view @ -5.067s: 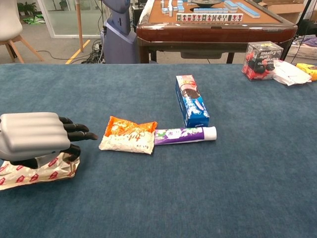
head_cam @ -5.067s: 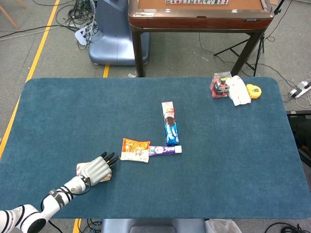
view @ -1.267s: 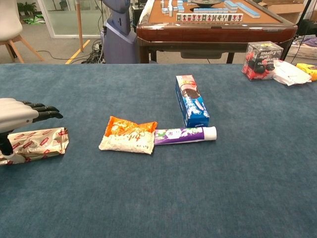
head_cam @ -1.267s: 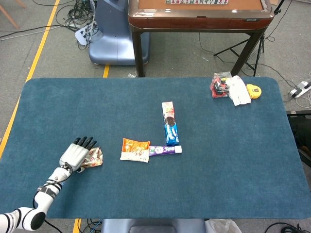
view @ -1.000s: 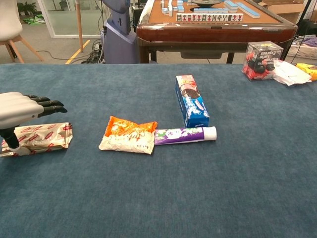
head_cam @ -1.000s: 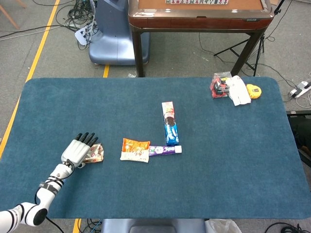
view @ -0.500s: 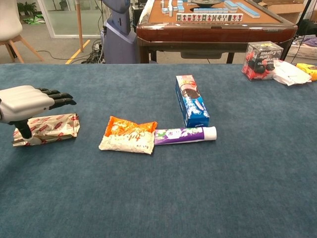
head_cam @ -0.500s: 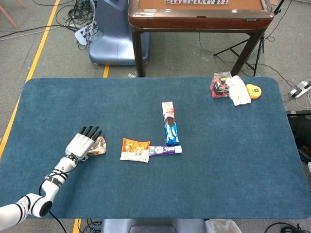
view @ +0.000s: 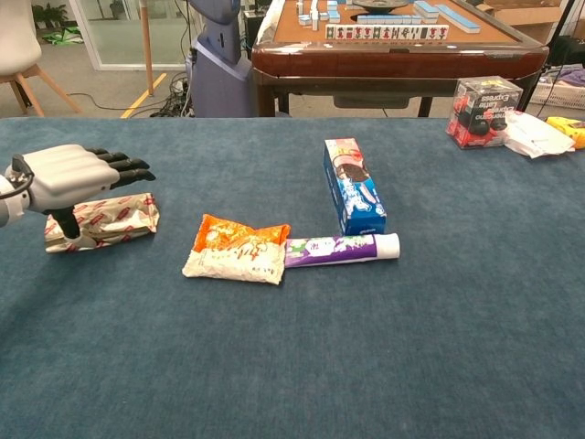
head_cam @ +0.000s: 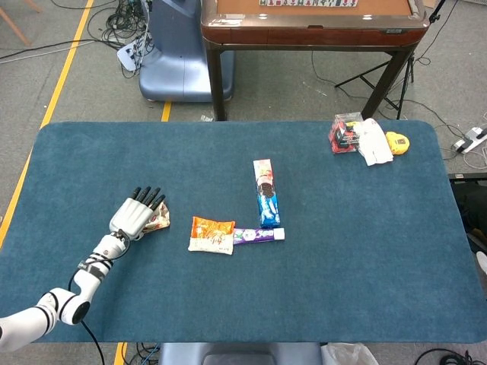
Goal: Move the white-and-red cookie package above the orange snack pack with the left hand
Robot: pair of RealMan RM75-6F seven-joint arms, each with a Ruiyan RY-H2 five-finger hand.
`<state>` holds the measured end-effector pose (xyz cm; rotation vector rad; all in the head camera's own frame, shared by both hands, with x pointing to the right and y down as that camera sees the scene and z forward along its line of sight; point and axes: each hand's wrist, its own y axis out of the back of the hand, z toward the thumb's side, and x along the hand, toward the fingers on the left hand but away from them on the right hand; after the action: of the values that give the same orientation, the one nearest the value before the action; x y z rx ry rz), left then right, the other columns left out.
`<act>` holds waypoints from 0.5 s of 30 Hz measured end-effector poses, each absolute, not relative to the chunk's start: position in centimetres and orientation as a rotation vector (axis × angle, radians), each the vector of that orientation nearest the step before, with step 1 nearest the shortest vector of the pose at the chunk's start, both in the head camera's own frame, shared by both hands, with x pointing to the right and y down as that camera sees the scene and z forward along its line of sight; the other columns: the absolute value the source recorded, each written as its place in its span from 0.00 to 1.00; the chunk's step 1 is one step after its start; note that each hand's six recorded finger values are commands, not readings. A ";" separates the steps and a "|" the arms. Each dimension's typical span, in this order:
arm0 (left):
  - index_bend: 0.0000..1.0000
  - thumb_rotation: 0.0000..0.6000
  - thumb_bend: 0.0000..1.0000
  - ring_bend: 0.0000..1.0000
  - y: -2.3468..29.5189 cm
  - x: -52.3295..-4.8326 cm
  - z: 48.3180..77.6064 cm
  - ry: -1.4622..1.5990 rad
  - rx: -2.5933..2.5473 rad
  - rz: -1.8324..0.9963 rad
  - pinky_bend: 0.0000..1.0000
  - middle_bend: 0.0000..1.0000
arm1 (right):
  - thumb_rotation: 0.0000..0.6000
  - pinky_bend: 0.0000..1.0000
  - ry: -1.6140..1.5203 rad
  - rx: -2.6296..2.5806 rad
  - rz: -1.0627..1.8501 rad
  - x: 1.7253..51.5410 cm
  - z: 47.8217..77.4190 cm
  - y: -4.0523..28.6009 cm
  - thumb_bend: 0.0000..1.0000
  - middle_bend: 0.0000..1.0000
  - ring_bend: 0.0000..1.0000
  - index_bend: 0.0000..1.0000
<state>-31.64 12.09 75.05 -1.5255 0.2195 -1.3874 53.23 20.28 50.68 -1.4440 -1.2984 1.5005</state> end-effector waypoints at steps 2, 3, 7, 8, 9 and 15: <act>0.00 1.00 0.11 0.00 11.9 -31.6 75.2 0.218 -1.519 -1.388 0.09 0.00 | 1.00 0.32 -1.298 -1.444 1.502 53.3 50.7 20.3 0.28 0.30 0.17 0.32; 0.00 1.00 0.11 0.00 11.8 -31.6 75.4 0.221 -1.515 -1.390 0.09 0.00 | 1.00 0.32 -1.296 -1.444 1.503 53.3 50.7 20.3 0.28 0.30 0.17 0.32; 0.00 1.00 0.11 0.00 11.3 -31.7 75.6 0.239 -1.503 -1.395 0.09 0.00 | 1.00 0.32 -1.292 -1.446 1.502 53.2 50.8 20.3 0.28 0.30 0.17 0.32; 0.00 1.00 0.11 0.00 11.2 -31.7 75.6 0.246 -1.501 -1.395 0.09 0.00 | 1.00 0.32 -1.292 -1.446 1.501 53.2 50.8 20.3 0.28 0.30 0.17 0.32; 0.00 1.00 0.11 0.00 11.0 -31.6 75.5 0.256 -1.499 -1.394 0.09 0.00 | 1.00 0.32 -1.292 -1.446 1.501 53.2 50.8 20.3 0.28 0.30 0.17 0.32; 0.00 1.00 0.11 0.00 10.4 -31.6 75.3 0.284 -1.482 -1.387 0.10 0.00 | 1.00 0.32 -1.281 -1.451 1.501 53.0 50.9 20.3 0.28 0.30 0.17 0.32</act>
<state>-31.59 10.42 75.31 -1.4816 0.2843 -1.3871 52.99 20.34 50.94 -1.4510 -1.2814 1.5011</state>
